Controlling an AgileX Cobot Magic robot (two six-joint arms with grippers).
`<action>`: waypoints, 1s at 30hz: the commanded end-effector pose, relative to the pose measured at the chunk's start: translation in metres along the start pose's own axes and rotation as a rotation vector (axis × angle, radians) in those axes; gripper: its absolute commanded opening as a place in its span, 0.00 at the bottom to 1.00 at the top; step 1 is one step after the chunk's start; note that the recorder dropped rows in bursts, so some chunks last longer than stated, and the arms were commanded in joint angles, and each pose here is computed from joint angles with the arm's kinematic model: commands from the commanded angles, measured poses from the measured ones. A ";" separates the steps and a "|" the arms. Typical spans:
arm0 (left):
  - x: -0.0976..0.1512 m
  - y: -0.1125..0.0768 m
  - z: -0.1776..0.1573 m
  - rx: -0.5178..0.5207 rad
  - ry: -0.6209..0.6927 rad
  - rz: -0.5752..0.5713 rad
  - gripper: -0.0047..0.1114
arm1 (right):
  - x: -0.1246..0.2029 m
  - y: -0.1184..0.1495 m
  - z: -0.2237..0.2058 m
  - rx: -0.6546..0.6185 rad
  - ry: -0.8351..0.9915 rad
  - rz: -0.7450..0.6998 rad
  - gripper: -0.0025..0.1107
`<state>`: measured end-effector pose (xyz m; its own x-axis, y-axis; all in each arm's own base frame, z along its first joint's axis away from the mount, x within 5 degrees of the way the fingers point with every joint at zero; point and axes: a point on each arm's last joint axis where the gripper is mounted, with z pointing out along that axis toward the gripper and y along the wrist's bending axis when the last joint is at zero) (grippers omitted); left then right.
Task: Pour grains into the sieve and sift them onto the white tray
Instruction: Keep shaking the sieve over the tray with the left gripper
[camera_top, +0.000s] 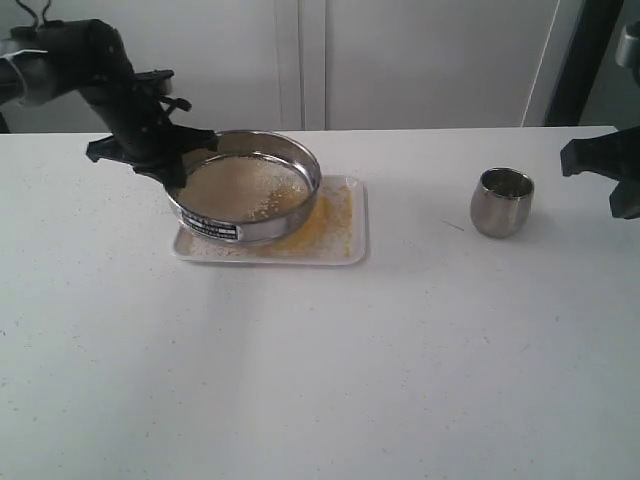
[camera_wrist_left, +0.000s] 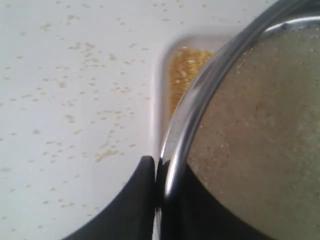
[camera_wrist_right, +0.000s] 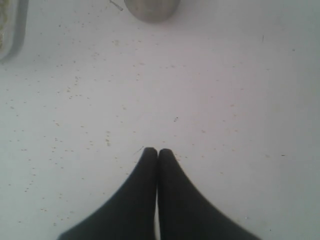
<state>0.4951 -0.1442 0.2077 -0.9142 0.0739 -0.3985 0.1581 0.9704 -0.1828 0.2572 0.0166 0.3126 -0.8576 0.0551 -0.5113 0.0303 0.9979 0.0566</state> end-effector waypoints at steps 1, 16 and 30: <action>0.006 -0.042 -0.004 -0.030 -0.024 0.128 0.04 | 0.001 0.000 -0.002 0.000 -0.010 0.002 0.02; -0.008 -0.011 -0.024 0.028 -0.080 0.001 0.04 | 0.001 0.000 -0.002 0.000 -0.010 0.002 0.02; -0.001 -0.027 -0.023 0.053 -0.031 0.030 0.04 | 0.001 0.000 -0.002 0.000 -0.010 0.002 0.02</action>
<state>0.4843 -0.1754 0.2170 -0.8915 0.1533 -0.4263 0.2558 0.9469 -0.1946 0.2572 0.0166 0.3126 -0.8576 0.0551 -0.5113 0.0303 0.9979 0.0566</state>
